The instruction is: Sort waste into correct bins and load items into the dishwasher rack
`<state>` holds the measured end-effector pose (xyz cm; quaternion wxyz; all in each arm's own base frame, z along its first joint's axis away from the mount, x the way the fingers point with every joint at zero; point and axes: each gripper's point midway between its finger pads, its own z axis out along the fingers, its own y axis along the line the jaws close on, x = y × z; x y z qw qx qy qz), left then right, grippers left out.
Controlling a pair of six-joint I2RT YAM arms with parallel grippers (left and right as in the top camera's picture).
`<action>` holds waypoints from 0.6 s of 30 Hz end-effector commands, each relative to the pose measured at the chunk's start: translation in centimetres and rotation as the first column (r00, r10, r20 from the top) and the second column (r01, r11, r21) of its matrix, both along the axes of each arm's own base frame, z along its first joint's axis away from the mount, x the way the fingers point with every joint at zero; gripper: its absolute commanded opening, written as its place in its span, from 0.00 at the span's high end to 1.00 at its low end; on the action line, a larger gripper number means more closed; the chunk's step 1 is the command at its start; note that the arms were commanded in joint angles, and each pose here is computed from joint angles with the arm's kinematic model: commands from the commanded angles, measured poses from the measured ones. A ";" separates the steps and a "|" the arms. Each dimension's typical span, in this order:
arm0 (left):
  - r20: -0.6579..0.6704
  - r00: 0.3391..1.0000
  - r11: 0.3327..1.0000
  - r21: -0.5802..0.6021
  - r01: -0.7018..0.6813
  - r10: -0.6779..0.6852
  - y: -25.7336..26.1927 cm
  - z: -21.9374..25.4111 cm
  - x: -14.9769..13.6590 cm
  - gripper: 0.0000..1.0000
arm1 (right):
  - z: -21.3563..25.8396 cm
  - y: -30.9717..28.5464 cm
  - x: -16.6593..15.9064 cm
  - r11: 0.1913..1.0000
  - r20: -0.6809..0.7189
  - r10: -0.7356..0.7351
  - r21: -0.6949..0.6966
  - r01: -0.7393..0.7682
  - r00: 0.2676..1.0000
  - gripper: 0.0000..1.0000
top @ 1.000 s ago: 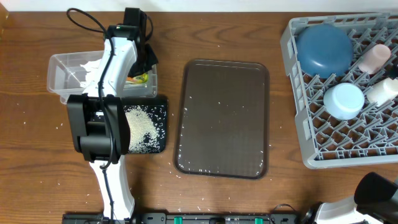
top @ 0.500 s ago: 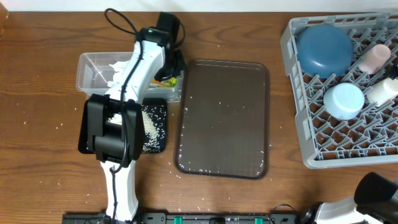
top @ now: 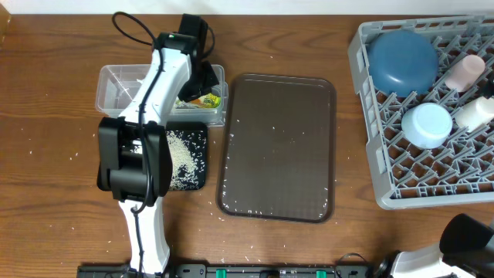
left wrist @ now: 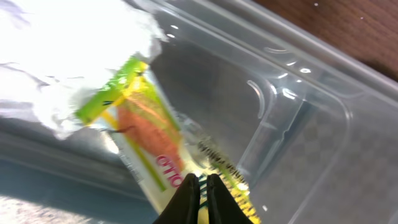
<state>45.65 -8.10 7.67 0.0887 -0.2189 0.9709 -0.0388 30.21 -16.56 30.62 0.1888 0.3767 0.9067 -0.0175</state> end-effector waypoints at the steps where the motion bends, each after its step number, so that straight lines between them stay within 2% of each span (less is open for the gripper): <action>1: 0.116 0.993 1.000 -0.004 -0.009 0.009 0.5 5.8 -0.3 0.83 | -0.3 -0.3 -0.1 1.000 -0.012 0.001 -0.004 -0.001 1.000 0.01; 4: 0.164 0.986 1.000 -0.014 -0.009 0.011 0.7 9.7 -1.8 0.74 | -0.3 -0.3 -0.1 1.000 -0.012 0.001 -0.004 -0.001 1.000 0.01; 7: 0.184 0.983 1.000 -0.018 -0.009 0.012 1.1 13.0 -4.2 0.56 | -0.3 -0.3 -0.1 1.000 -0.012 0.001 -0.004 -0.001 1.000 0.01; 18: 0.137 0.990 0.999 -0.006 0.040 -0.038 2.4 20.9 -18.3 0.54 | -0.3 -0.3 -0.1 1.000 -0.012 0.001 -0.004 -0.001 1.000 0.01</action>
